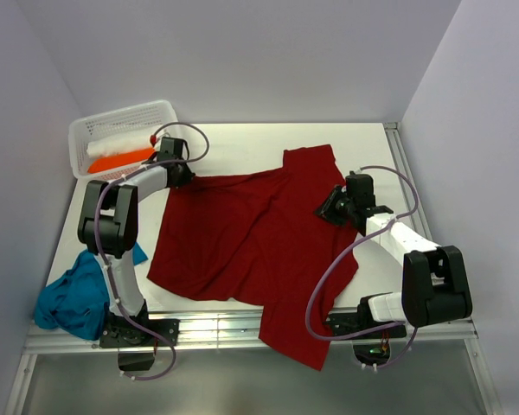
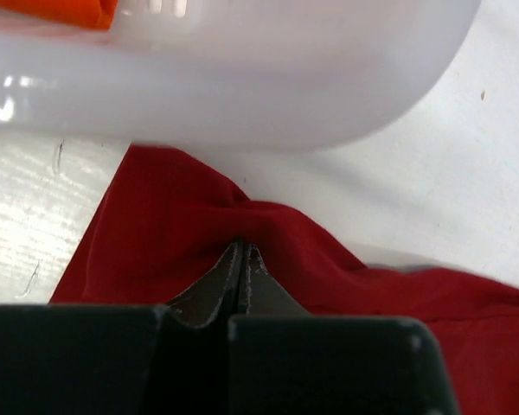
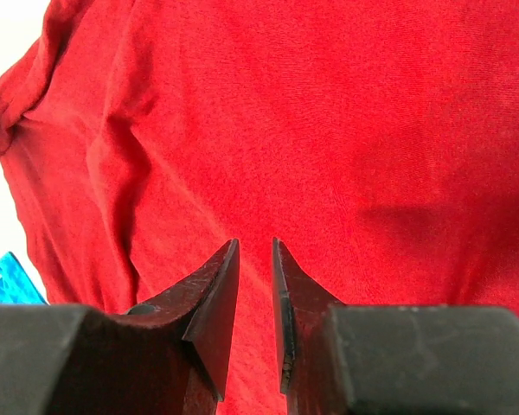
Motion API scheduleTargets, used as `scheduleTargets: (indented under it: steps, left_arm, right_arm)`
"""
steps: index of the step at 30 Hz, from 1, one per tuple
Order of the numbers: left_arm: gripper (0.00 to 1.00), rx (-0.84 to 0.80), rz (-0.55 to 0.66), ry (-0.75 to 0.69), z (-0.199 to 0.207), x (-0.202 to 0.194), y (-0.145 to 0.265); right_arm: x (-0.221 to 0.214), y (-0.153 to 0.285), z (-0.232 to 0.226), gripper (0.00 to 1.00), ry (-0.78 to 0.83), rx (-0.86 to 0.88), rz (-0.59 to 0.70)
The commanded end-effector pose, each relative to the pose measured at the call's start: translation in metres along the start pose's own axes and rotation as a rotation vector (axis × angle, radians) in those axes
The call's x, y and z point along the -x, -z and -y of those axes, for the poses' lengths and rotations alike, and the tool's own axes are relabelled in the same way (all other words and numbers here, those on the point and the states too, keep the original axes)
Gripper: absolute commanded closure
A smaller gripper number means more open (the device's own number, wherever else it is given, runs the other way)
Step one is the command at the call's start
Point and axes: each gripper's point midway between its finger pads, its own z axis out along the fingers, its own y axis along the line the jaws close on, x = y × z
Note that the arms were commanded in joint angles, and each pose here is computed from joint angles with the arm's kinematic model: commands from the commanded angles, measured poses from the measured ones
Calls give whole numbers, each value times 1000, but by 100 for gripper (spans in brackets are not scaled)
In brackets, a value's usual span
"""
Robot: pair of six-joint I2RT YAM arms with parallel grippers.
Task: Roll the t-shirts
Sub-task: Flatten the tshirt
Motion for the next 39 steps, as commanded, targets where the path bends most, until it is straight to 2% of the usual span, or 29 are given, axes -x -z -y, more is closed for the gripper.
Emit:
scheduleTargets:
  steps: [1, 12, 17, 22, 26, 27, 29, 31, 35, 37, 39]
  left_arm:
    - [100, 6, 56, -4, 12, 22, -3]
    - [100, -17, 128, -28, 43, 64, -30]
    - [99, -40, 155, -41, 55, 80, -22]
    - [84, -105, 141, -39, 56, 71, 16]
    - [68, -96, 99, -66, 43, 36, 39]
    - [67, -106, 111, -67, 44, 37, 51]
    - [65, -99, 77, -88, 39, 14, 57]
    - [62, -105, 93, -98, 40, 9, 75]
    - [59, -84, 70, -111, 21, -9, 97]
    - [55, -89, 79, -107, 16, -9, 111]
    - [45, -79, 70, -108, 5, -19, 119]
  right_arm:
    - [15, 1, -15, 71, 37, 48, 44]
    - [15, 4, -19, 71, 42, 63, 43]
    - [14, 8, -21, 69, 52, 70, 41]
    - [3, 15, -16, 64, 55, 67, 13]
    - [-19, 17, -19, 54, 73, 81, -54]
    - [-24, 17, -22, 51, 90, 78, -66]
    - [-44, 18, -34, 51, 142, 86, -114]
    - [-59, 20, -44, 50, 183, 109, -142]
    - [-77, 29, -32, 51, 216, 39, -163]
    - [-75, 38, -19, 49, 206, -16, -131]
    - [-73, 45, -2, 46, 183, -96, -96]
